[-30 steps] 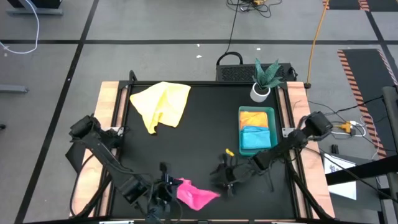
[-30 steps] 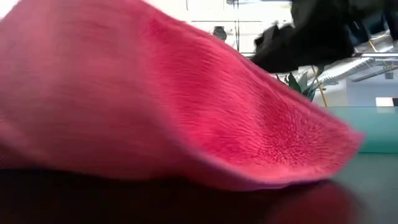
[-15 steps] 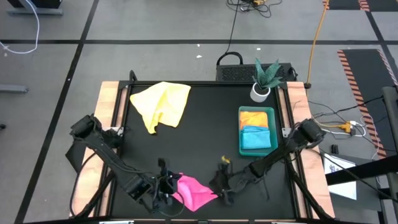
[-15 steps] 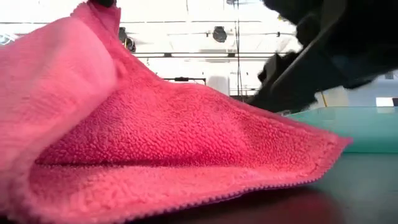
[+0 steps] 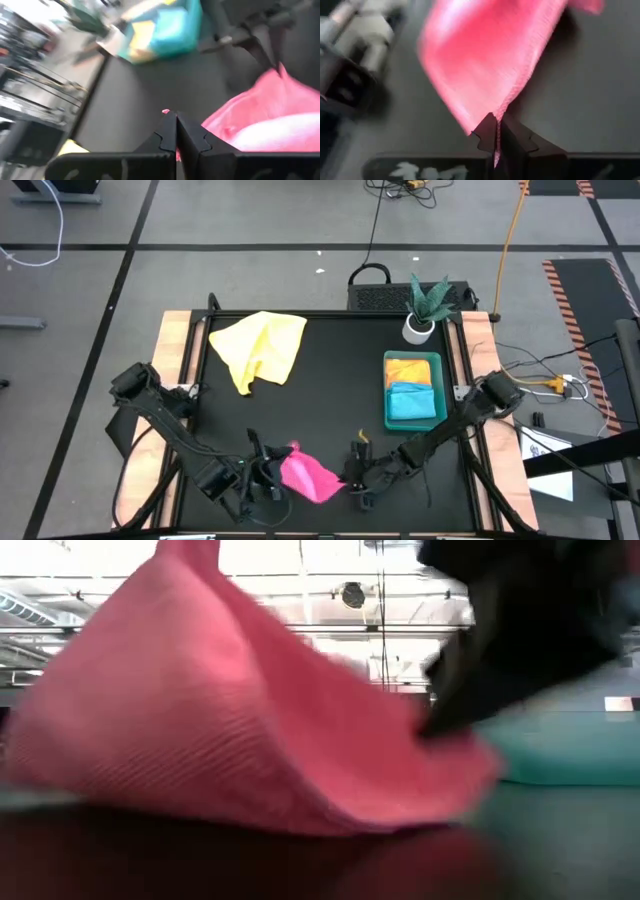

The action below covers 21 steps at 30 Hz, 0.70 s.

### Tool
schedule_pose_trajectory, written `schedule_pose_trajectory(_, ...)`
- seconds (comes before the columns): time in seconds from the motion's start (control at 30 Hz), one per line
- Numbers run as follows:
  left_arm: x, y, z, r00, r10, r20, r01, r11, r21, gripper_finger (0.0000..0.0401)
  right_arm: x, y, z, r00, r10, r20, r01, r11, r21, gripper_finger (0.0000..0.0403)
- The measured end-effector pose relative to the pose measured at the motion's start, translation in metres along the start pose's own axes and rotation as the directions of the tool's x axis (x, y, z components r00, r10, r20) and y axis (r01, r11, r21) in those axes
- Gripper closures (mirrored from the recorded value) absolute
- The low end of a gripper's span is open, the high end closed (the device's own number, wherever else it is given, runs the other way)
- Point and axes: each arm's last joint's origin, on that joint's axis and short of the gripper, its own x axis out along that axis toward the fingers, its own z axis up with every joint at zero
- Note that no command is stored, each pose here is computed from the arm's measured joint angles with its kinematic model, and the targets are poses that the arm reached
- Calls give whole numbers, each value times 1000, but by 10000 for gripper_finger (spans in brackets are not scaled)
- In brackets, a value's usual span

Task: Fold microfiber towels
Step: Fold the pink microfiber cloth

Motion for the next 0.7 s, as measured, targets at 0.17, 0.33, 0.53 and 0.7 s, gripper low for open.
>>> schedule_pose_trajectory(0.17, -34, 15, 9, 992, 20, 123, -12, 998, -67, 397, -46, 14, 33, 989, -14, 148, 23, 998, -63, 400)
schedule_pose_trajectory(0.33, -74, 25, 20, 965, -117, 235, 166, 965, -201, 386, -87, 29, 58, 942, 236, 238, -195, 963, -187, 401)
schedule_pose_trajectory(0.53, -70, 21, 10, 964, -144, 221, 203, 941, -272, 395, -86, 3, 56, 988, 27, 150, -20, 999, -48, 402)
schedule_pose_trajectory(0.7, -27, 16, -25, 990, -104, 98, 130, 938, -321, 379, -72, -32, 35, 996, -88, 13, 86, 990, 109, 402)
